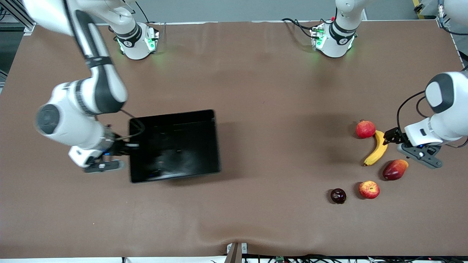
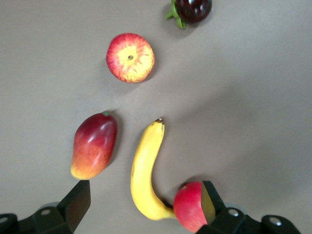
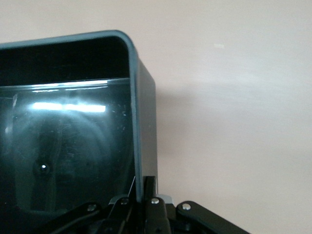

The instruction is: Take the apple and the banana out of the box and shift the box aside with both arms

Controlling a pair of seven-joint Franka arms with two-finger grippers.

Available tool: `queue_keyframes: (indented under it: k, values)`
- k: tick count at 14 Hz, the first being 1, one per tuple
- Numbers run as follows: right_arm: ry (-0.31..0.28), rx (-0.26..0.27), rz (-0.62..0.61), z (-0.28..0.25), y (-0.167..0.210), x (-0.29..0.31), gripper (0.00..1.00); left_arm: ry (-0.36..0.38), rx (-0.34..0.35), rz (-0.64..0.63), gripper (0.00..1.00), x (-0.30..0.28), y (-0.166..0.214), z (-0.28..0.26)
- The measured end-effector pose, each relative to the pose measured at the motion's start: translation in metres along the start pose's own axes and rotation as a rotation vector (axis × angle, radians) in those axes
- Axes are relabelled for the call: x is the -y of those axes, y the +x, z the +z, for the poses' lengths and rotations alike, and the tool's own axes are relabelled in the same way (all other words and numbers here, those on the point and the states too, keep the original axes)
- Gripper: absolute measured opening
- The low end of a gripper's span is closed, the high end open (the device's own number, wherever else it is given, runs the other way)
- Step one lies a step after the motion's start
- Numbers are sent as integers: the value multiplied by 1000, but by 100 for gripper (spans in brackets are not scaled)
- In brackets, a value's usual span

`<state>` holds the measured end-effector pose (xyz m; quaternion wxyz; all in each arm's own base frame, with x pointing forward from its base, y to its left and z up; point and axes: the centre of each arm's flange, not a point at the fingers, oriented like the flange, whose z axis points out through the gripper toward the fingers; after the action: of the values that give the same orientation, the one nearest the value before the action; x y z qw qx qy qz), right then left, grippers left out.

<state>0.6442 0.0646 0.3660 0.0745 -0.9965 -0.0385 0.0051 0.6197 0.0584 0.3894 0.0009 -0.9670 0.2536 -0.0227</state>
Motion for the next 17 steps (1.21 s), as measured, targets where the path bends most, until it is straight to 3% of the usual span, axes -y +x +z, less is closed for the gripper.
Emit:
queue_keyframes:
  k: [4,7,11,17]
  values:
    - [4,-10,77,-8,-21,-147,5,36,47,-221,100,-49,15,-81]
    - [8,-18,92,-2,-42,-222,5,46,88,-332,100,-71,21,-146]
    - [85,-53,145,39,-62,-290,5,47,102,-387,100,-57,6,-222]
    - [50,-94,145,73,-79,-345,5,70,67,-432,100,-41,-7,-256]
